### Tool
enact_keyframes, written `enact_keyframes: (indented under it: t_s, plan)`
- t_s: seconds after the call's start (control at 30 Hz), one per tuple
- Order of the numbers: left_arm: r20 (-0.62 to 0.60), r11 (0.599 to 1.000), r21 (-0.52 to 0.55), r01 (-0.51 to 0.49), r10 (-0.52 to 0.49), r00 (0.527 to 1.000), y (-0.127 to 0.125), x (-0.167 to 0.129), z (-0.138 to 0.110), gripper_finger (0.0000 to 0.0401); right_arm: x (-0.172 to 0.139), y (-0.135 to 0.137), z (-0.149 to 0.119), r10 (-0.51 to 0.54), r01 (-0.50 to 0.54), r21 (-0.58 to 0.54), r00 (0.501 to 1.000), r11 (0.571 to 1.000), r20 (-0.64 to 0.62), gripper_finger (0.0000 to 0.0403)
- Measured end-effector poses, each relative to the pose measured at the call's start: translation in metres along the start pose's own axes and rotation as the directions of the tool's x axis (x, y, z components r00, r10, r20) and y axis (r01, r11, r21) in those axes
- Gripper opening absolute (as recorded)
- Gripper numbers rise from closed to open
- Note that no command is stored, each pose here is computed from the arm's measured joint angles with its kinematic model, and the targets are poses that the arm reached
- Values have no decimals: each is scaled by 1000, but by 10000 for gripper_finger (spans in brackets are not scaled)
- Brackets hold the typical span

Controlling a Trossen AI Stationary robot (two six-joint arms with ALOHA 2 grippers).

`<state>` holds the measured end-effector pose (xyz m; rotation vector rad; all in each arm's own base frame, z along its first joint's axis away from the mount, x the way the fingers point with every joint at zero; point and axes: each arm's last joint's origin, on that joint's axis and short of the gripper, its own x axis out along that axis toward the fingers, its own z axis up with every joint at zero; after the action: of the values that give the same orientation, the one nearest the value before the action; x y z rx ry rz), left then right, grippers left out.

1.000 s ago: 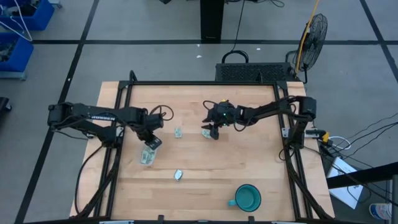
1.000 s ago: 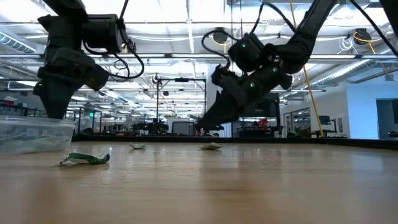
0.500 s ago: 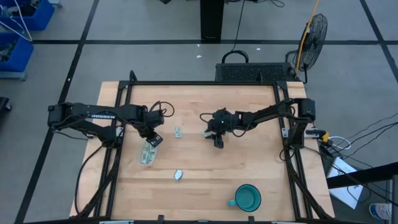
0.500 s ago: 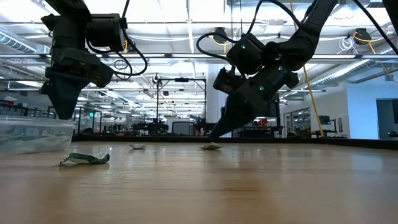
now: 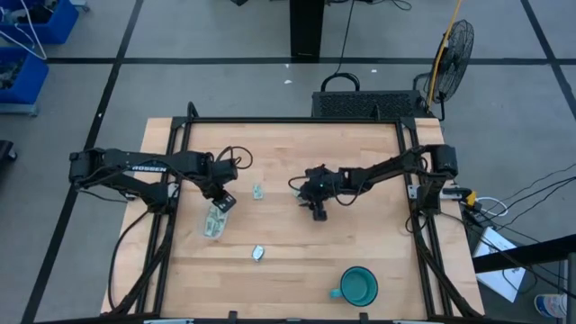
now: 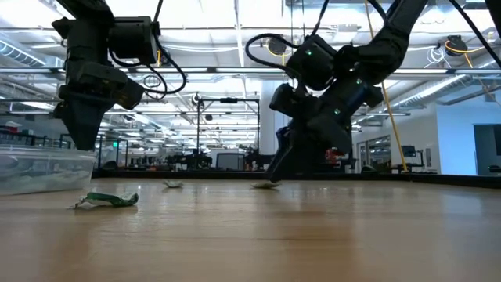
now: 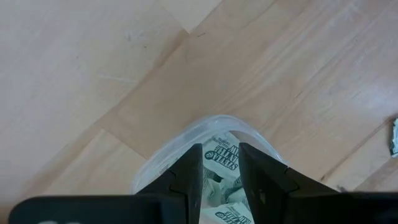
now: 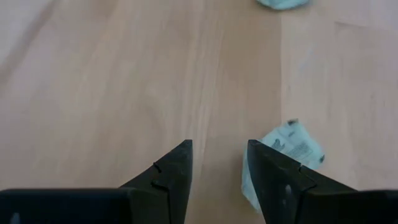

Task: Pick and place Stevia / Truvia into bins
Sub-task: Put the light green stevia packet into the transparent bin

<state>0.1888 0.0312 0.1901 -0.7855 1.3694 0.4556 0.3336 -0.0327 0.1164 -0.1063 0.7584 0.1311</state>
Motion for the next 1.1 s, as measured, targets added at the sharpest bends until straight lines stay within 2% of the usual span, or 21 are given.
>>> enact_keyframes:
  t_s: [0.1, 0.3, 0.57, 0.7, 0.9, 1.1]
  plan:
    - [0, 1000, -2, 0, 0, 1000, 0, 0, 0, 108, 3, 5, -2, -10, 8, -42, 1000, 999, -28, 147]
    - [-6, 999, -30, 11, -12, 1000, 0, 0, 0, 108, 4, 4, -1, -162, 159, -53, 986, 986, -41, 147]
    - [-102, 989, -58, 136, -142, 985, -4, 0, -3, 108, 4, 4, -2, -156, 153, -57, 986, 987, -51, 147]
    - [-107, 988, -66, 143, -149, 983, -4, 0, -3, 108, 3, 5, -8, -159, 156, -56, 986, 986, -54, 142]
    - [-106, 987, -62, 145, -151, 983, -5, -1, -3, 108, 2, 9, -24, -161, 158, -69, 986, 985, -50, 113]
    - [-87, 985, -57, 162, -166, 982, -9, -8, 1, 108, 2, 8, -21, -171, 171, -52, 985, 984, 13, 53]
